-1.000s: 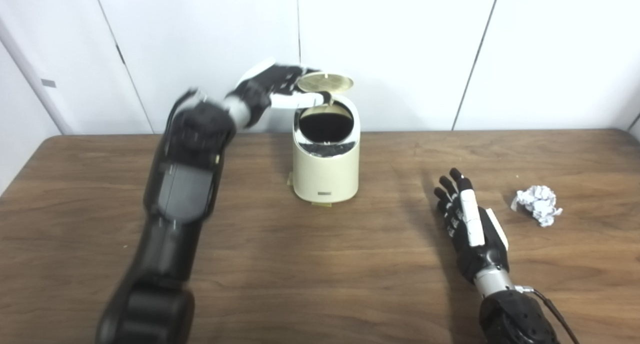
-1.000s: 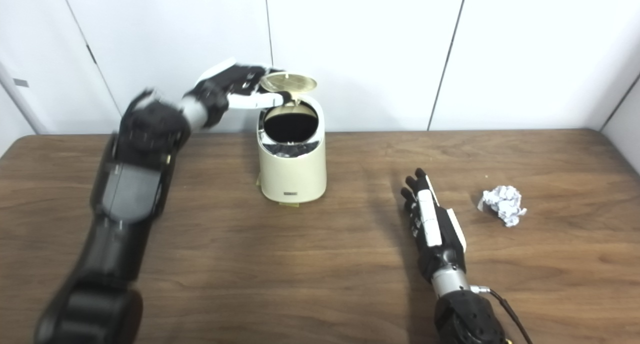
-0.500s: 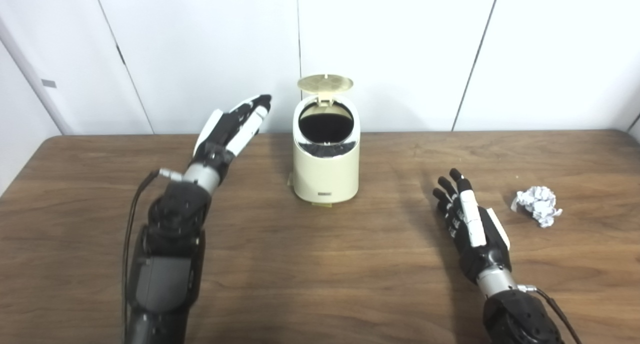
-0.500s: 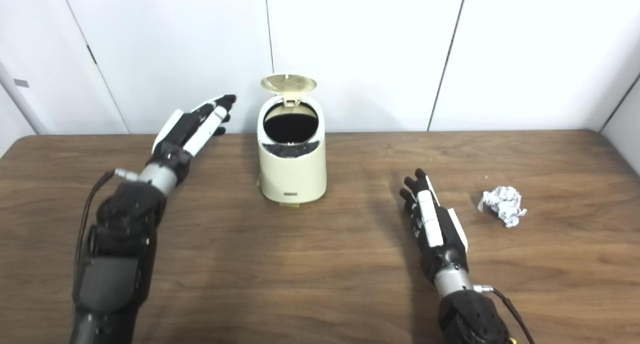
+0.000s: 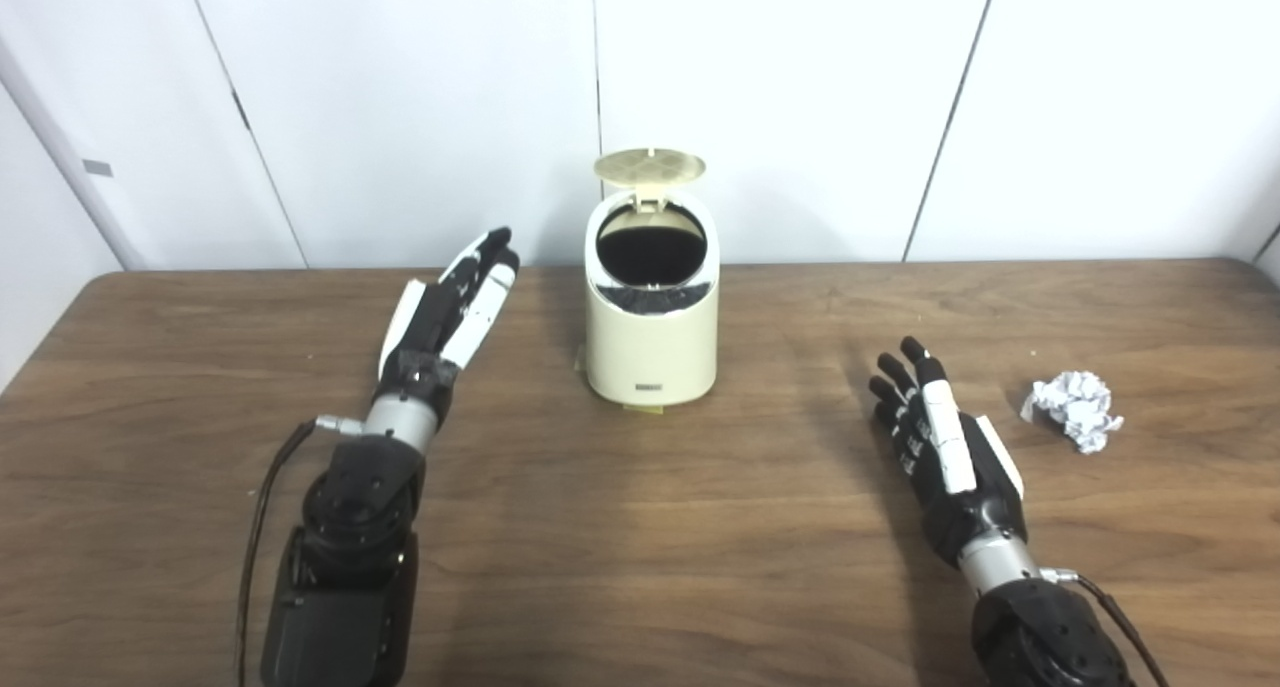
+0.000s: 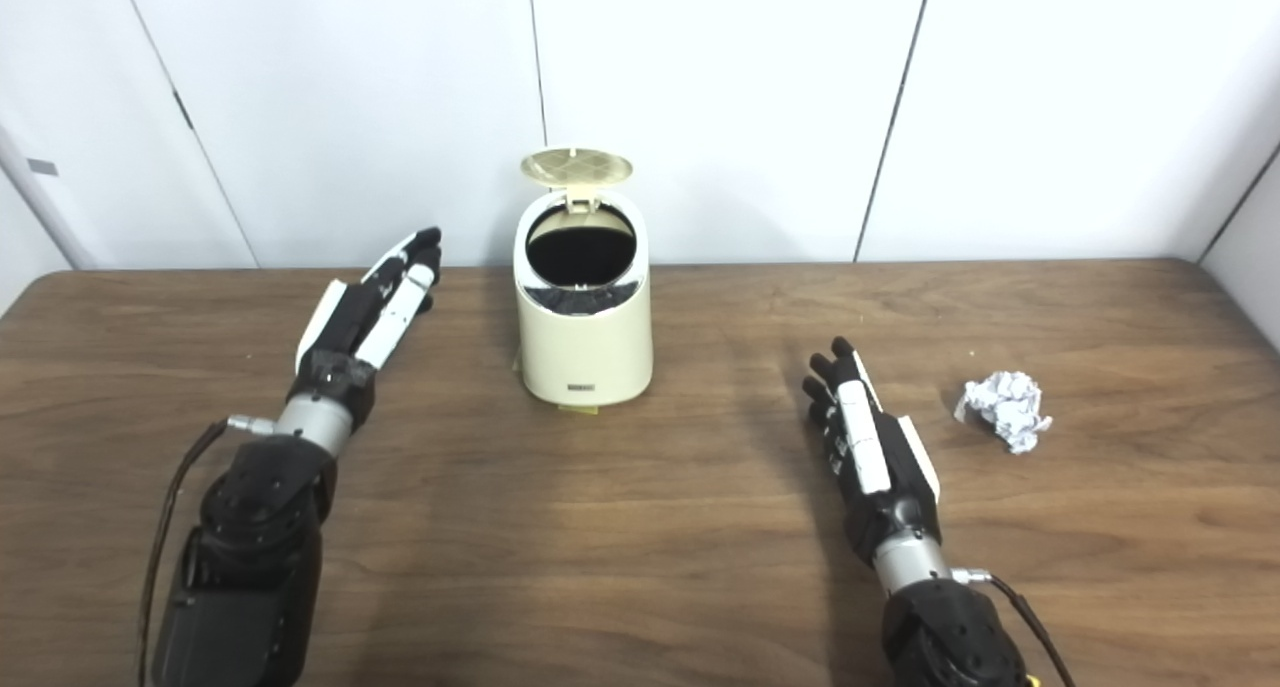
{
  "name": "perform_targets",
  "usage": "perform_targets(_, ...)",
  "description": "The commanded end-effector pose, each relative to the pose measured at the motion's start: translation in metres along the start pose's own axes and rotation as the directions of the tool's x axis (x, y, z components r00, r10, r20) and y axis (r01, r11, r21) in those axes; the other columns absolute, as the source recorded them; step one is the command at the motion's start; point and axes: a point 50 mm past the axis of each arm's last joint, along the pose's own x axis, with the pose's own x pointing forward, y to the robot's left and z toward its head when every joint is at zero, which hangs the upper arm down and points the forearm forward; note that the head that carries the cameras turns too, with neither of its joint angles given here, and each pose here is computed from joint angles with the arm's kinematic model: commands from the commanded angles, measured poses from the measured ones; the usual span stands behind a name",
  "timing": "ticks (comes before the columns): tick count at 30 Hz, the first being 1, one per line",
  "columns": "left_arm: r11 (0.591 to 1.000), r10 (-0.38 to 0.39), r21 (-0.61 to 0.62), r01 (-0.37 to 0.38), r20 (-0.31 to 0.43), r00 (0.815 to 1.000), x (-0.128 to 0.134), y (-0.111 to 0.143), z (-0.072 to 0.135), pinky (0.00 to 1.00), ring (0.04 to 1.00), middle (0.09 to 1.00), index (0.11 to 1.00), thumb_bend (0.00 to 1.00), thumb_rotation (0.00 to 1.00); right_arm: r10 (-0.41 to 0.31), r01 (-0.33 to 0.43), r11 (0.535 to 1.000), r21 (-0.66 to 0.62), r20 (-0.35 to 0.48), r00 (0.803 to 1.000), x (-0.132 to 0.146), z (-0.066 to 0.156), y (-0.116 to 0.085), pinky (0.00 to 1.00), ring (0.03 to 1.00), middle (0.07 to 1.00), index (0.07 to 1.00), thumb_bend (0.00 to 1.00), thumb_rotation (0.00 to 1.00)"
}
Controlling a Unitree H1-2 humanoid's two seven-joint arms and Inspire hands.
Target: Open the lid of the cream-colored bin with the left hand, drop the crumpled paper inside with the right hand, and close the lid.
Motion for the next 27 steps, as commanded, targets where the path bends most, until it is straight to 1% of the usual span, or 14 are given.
perform_targets(1, 0.999, 0.025, -0.033, -0.021, 0.118, 0.993, 0.003, 0.003, 0.026, 0.95, 0.942, 0.948, 0.98, 0.36, 0.79, 0.014, -0.014, 1.0, -0.005, 0.054, 0.998, 0.004, 0.014, -0.001, 1.0, 0.961, 0.965, 1.0, 0.62, 0.89)
perform_targets(3, 0.998, 0.03, -0.062, -0.023, 0.115, 0.993, -0.001, 0.003, 0.023, 0.96, 0.952, 0.958, 0.987, 0.35, 0.8, 0.01, -0.01, 1.0, -0.005, 0.06, 0.998, 0.005, 0.015, -0.001, 1.0, 0.961, 0.965, 1.0, 0.63, 0.88)
perform_targets(7, 0.991, 0.053, -0.125, -0.04, 0.102, 0.993, -0.009, 0.003, 0.014, 0.96, 0.95, 0.958, 0.987, 0.41, 0.87, 0.005, -0.004, 1.0, -0.019, 0.073, 0.997, 0.005, 0.02, -0.002, 1.0, 0.964, 0.964, 1.0, 0.66, 0.86)
perform_targets(11, 0.987, 0.062, -0.154, -0.048, 0.089, 0.994, -0.015, 0.001, 0.007, 0.95, 0.953, 0.96, 0.99, 0.46, 0.91, -0.001, 0.006, 0.998, -0.065, 0.085, 0.996, 0.006, 0.028, -0.005, 0.99, 0.954, 0.961, 0.999, 0.64, 0.84)
perform_targets(13, 0.982, 0.067, -0.18, -0.052, 0.076, 0.995, -0.019, 0.0, 0.003, 0.95, 0.956, 0.964, 0.984, 0.48, 0.94, -0.002, 0.011, 0.995, -0.095, 0.094, 0.996, 0.007, 0.032, -0.009, 0.97, 0.945, 0.958, 0.999, 0.6, 0.79)
perform_targets(15, 0.974, 0.072, -0.22, -0.056, 0.068, 0.995, -0.023, -0.002, 0.0, 0.96, 0.958, 0.963, 0.975, 0.49, 0.94, 0.0, 0.015, 0.99, -0.139, 0.108, 0.994, 0.01, 0.037, -0.014, 0.94, 0.936, 0.955, 1.0, 0.58, 0.74)
perform_targets(17, 0.969, 0.075, -0.241, -0.057, 0.066, 0.995, -0.027, -0.003, -0.002, 0.97, 0.956, 0.96, 0.967, 0.49, 0.92, -0.004, 0.027, 0.982, -0.189, 0.123, 0.992, 0.014, 0.041, -0.022, 0.91, 0.921, 0.954, 0.997, 0.58, 0.66)
perform_targets(18, 0.968, 0.077, -0.244, -0.059, 0.064, 0.995, -0.028, -0.003, -0.003, 0.97, 0.956, 0.958, 0.965, 0.49, 0.92, -0.008, 0.037, 0.976, -0.213, 0.133, 0.991, 0.016, 0.043, -0.027, 0.9, 0.908, 0.95, 0.994, 0.6, 0.63)
perform_targets(19, 0.967, 0.077, -0.246, -0.06, 0.063, 0.995, -0.029, -0.003, -0.004, 0.97, 0.959, 0.959, 0.966, 0.5, 0.92, -0.011, 0.043, 0.973, -0.227, 0.14, 0.99, 0.018, 0.045, -0.03, 0.88, 0.892, 0.943, 0.991, 0.62, 0.57)
perform_targets(20, 0.967, 0.077, -0.246, -0.061, 0.058, 0.995, -0.03, -0.003, -0.005, 0.97, 0.96, 0.96, 0.966, 0.5, 0.91, -0.016, 0.057, 0.961, -0.27, 0.153, 0.988, 0.021, 0.048, -0.035, 0.87, 0.887, 0.941, 0.989, 0.63, 0.55)
perform_targets(21, 0.967, 0.077, -0.246, -0.061, 0.054, 0.996, -0.031, -0.003, -0.007, 0.97, 0.959, 0.96, 0.97, 0.5, 0.91, -0.019, 0.077, 0.938, -0.337, 0.171, 0.985, 0.023, 0.052, -0.04, 0.84, 0.888, 0.933, 0.978, 0.67, 0.51)
perform_targets(23, 0.967, 0.074, -0.246, -0.061, 0.047, 0.996, -0.032, -0.002, -0.009, 0.98, 0.96, 0.962, 0.979, 0.49, 0.91, -0.019, 0.104, 0.899, -0.426, 0.198, 0.98, 0.028, 0.058, -0.047, 0.82, 0.88, 0.911, 0.962, 0.71, 0.49)
perform_targets(25, 0.968, 0.072, -0.244, -0.06, 0.043, 0.996, -0.033, -0.001, -0.012, 0.99, 0.965, 0.965, 0.988, 0.48, 0.92, -0.019, 0.117, 0.878, -0.465, 0.21, 0.978, 0.031, 0.064, -0.052, 0.83, 0.881, 0.909, 0.952, 0.75, 0.41)
perform_targets(27, 0.969, 0.067, -0.24, -0.055, 0.041, 0.997, -0.034, 0.001, -0.014, 0.99, 0.97, 0.969, 0.994, 0.48, 0.93, -0.014, 0.123, 0.856, -0.502, 0.216, 0.976, 0.034, 0.071, -0.056, 0.83, 0.883, 0.908, 0.947, 0.76, 0.38)
